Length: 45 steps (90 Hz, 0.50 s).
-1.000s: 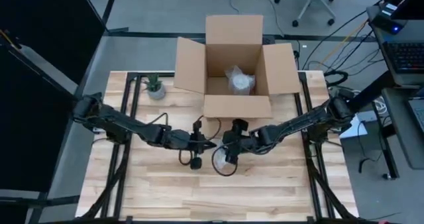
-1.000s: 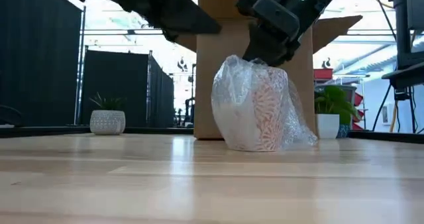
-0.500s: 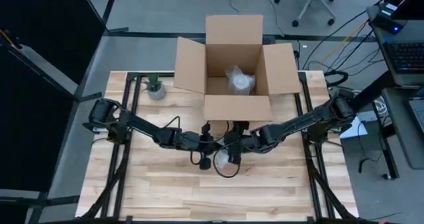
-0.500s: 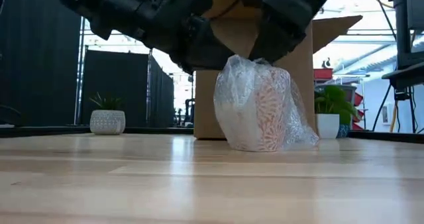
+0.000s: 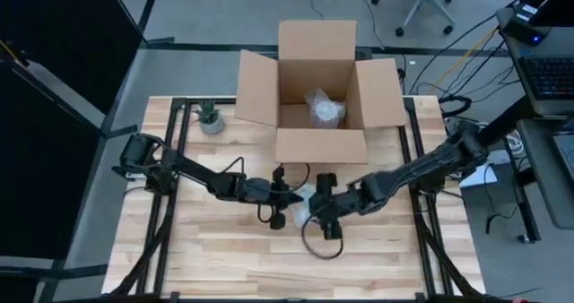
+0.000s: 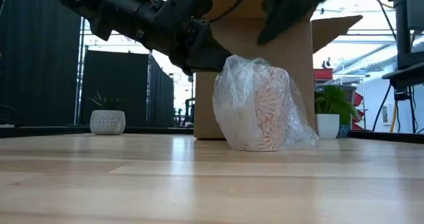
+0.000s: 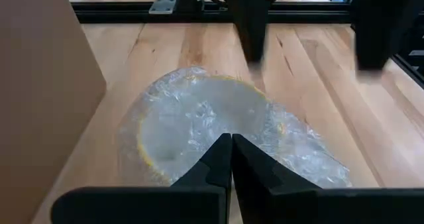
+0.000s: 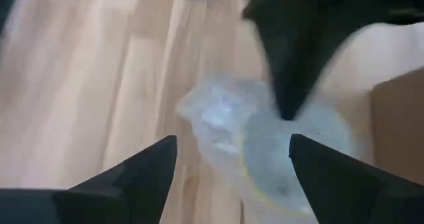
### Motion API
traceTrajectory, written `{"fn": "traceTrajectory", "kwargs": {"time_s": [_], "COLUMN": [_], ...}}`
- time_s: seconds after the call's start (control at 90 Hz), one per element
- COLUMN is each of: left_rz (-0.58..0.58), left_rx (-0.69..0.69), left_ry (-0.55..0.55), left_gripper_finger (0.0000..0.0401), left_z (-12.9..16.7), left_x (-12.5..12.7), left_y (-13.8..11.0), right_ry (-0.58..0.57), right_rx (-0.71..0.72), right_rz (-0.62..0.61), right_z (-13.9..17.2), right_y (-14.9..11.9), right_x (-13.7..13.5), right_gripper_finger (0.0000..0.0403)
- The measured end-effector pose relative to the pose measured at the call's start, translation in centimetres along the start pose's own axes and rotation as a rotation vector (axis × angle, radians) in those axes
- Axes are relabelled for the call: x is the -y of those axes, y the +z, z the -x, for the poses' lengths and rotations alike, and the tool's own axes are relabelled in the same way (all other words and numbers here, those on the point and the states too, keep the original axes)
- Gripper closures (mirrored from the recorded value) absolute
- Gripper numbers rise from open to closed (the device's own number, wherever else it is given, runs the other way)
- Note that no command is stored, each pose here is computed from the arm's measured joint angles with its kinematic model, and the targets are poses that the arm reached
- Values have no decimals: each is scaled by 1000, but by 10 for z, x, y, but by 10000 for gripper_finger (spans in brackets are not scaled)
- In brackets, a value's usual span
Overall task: Wrap mug
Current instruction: Put the wrapped orange patterned mug into the card board box
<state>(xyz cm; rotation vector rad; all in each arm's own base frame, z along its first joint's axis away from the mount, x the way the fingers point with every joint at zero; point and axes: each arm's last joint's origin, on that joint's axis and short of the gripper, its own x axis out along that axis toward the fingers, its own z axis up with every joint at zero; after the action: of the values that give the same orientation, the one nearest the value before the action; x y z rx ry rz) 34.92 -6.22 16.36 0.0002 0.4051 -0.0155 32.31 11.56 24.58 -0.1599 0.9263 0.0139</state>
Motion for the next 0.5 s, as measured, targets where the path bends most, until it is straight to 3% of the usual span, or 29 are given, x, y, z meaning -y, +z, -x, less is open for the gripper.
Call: {"fn": "traceTrajectory", "kwargs": {"time_s": [0.2,0.344,0.5], "left_rz": [0,-1,-2], "left_rx": [0,-6,-6], "left_ry": [7,6,-1], "left_gripper_finger": [401,401,401], "left_z": [0,0,0], "left_x": [0,0,0], "left_y": [0,-1,-1], "right_ry": [-83,7,18], "right_rx": [-120,-168,-205], "right_rz": [-14,-43,-14], "right_z": [-47,-70,-83], "right_y": [-9,-13,-18], "right_x": [11,11,8], "right_gripper_finger": [124,124,124]}}
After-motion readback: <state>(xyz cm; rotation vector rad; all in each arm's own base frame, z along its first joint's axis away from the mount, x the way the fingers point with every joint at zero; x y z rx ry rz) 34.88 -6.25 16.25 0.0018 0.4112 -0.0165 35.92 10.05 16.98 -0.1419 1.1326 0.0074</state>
